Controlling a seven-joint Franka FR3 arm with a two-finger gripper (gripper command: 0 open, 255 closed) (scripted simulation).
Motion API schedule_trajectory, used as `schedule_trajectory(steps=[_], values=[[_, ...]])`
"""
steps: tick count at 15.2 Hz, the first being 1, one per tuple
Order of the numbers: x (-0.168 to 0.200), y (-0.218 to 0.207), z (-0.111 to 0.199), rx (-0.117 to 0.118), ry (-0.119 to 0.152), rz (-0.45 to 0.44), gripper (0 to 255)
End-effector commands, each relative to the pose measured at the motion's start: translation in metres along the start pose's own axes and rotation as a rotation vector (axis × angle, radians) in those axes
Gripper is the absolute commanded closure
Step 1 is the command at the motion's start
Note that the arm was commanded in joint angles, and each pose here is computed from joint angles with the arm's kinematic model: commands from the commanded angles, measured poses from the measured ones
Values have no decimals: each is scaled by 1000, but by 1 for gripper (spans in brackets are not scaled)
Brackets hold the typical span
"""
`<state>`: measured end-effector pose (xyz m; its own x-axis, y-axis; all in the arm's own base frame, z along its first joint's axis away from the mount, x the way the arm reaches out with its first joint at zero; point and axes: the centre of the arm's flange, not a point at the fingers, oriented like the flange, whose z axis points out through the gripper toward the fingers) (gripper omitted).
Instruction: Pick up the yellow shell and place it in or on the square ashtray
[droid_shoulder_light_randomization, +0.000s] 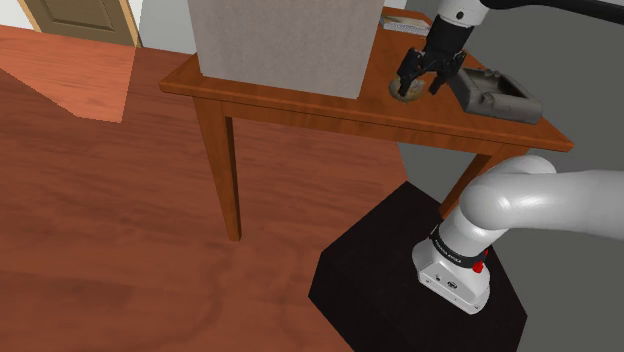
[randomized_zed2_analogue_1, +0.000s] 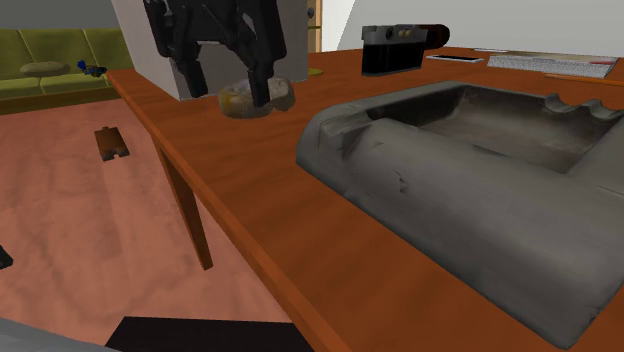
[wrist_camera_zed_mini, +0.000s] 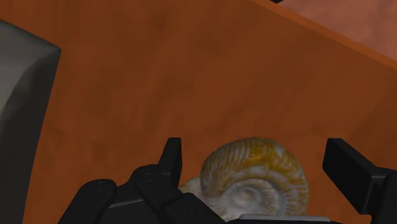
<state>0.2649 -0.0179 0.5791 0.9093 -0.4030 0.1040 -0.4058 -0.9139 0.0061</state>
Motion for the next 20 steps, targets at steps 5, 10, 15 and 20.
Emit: schedule_trajectory(steps=[5, 10, 15, 20], values=[[-20, -1, -10, 21, 41, -15, 255], [-5, -7, 5, -3, -7, -10, 255], [46, 4, -15, 16, -32, 674, 0], [76, 39, -26, 32, -54, 1279, 0]])
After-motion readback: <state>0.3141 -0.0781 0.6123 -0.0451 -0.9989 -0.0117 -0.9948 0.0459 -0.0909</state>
